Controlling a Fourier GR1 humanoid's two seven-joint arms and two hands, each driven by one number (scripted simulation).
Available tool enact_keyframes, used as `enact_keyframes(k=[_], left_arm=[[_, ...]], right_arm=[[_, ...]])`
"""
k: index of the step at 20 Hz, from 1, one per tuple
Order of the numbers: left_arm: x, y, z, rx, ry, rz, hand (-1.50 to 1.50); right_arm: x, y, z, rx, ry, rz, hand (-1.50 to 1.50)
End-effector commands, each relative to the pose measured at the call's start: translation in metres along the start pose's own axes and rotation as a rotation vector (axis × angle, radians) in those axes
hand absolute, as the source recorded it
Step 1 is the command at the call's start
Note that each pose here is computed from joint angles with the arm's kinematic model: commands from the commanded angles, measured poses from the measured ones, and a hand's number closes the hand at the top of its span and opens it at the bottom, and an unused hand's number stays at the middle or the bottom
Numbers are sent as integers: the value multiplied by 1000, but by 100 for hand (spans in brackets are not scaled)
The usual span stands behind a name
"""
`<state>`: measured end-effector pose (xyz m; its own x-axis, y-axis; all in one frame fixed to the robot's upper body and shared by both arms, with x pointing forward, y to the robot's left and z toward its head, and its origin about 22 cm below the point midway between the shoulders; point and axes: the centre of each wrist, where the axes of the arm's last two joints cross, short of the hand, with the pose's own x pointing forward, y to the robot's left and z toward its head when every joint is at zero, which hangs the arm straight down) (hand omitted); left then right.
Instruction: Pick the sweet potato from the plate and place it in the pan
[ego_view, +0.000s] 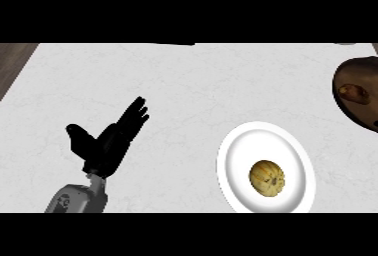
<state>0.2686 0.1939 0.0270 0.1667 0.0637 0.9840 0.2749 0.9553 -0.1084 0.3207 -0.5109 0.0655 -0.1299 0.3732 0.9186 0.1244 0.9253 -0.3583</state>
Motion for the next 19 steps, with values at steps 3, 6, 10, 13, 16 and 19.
enact_keyframes(k=[3,6,10,13,16,19], left_arm=[[4,3,3,9,-9,-2,0],[-3,12,6,17,16,12,0],[-5,13,8,18,12,7,0],[-8,8,9,13,17,20,0],[-8,7,6,25,12,-2,0],[-8,6,12,21,5,10,0]], right_arm=[[1,-31,21,104,-18,-90,-150],[-6,-37,34,139,-12,-102,-150],[4,-55,38,150,-16,-94,-150],[6,-56,37,166,-30,-107,-150],[10,-68,45,192,-15,-97,-150],[6,-70,51,182,-6,-93,-150]])
